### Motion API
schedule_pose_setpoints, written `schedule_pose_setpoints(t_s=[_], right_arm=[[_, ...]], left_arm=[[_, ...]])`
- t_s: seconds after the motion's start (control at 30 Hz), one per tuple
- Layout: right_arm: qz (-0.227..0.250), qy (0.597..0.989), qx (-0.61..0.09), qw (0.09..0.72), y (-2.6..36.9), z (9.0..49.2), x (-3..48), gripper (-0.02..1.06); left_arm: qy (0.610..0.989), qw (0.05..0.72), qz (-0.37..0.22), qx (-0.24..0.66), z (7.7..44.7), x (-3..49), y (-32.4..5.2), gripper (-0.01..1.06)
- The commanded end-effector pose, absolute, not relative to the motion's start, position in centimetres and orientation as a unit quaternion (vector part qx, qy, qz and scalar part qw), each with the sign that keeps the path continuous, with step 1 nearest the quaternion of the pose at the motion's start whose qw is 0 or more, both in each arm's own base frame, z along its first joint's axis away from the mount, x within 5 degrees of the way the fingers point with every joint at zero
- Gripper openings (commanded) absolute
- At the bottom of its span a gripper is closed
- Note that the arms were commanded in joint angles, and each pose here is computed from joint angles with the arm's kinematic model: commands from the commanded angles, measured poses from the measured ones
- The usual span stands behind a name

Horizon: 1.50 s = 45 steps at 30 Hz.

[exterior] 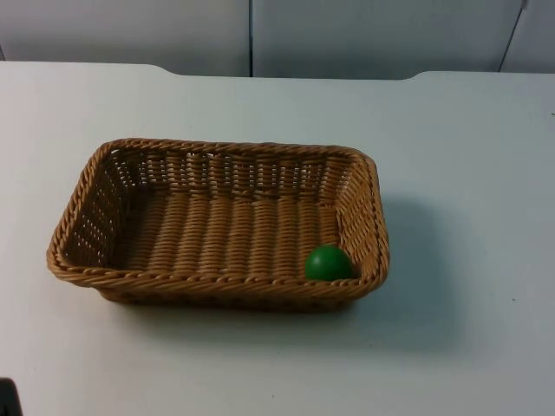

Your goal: Pick up the basket with the left hand and place the ball into the basket with the right hand.

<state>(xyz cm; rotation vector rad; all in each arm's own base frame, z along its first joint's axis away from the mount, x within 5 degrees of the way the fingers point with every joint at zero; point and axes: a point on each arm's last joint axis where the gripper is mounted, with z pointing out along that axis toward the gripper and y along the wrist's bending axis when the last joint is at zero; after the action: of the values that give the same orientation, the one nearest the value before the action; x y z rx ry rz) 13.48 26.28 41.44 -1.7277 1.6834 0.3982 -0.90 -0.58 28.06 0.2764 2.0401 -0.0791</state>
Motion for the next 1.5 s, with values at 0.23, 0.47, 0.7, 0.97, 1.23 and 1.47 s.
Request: schedule_pose_setpoints(t_s=[0.23, 0.47, 0.7, 0.97, 1.23, 1.47], right_arm=[[0.094, 0.680, -0.628, 0.366, 25.5, 41.8, 14.6, 0.00], [0.047, 0.672, -0.634, 0.380, 25.1, 41.8, 15.2, 0.00], [0.033, 0.669, -0.635, 0.385, 25.0, 41.9, 15.4, 0.00], [-0.043, 0.703, -0.623, 0.340, 22.5, 41.4, 17.1, 0.00], [0.011, 0.793, -0.537, 0.287, 18.7, 41.0, 20.2, 0.00], [0.045, 0.840, -0.441, 0.314, 13.4, 42.5, 20.1, 0.00]], left_arm=[[0.847, 0.519, -0.037, 0.109, 28.0, -0.8, -0.6, 0.00], [0.847, 0.519, -0.037, 0.109, 28.0, -0.8, -0.6, 0.00], [0.847, 0.519, -0.037, 0.109, 28.0, -0.8, -0.6, 0.00], [0.847, 0.519, -0.037, 0.109, 28.0, -0.8, -0.6, 0.00], [0.847, 0.519, -0.037, 0.109, 28.0, -0.8, -0.6, 0.00], [0.847, 0.519, -0.037, 0.109, 28.0, -0.8, -0.6, 0.00]])
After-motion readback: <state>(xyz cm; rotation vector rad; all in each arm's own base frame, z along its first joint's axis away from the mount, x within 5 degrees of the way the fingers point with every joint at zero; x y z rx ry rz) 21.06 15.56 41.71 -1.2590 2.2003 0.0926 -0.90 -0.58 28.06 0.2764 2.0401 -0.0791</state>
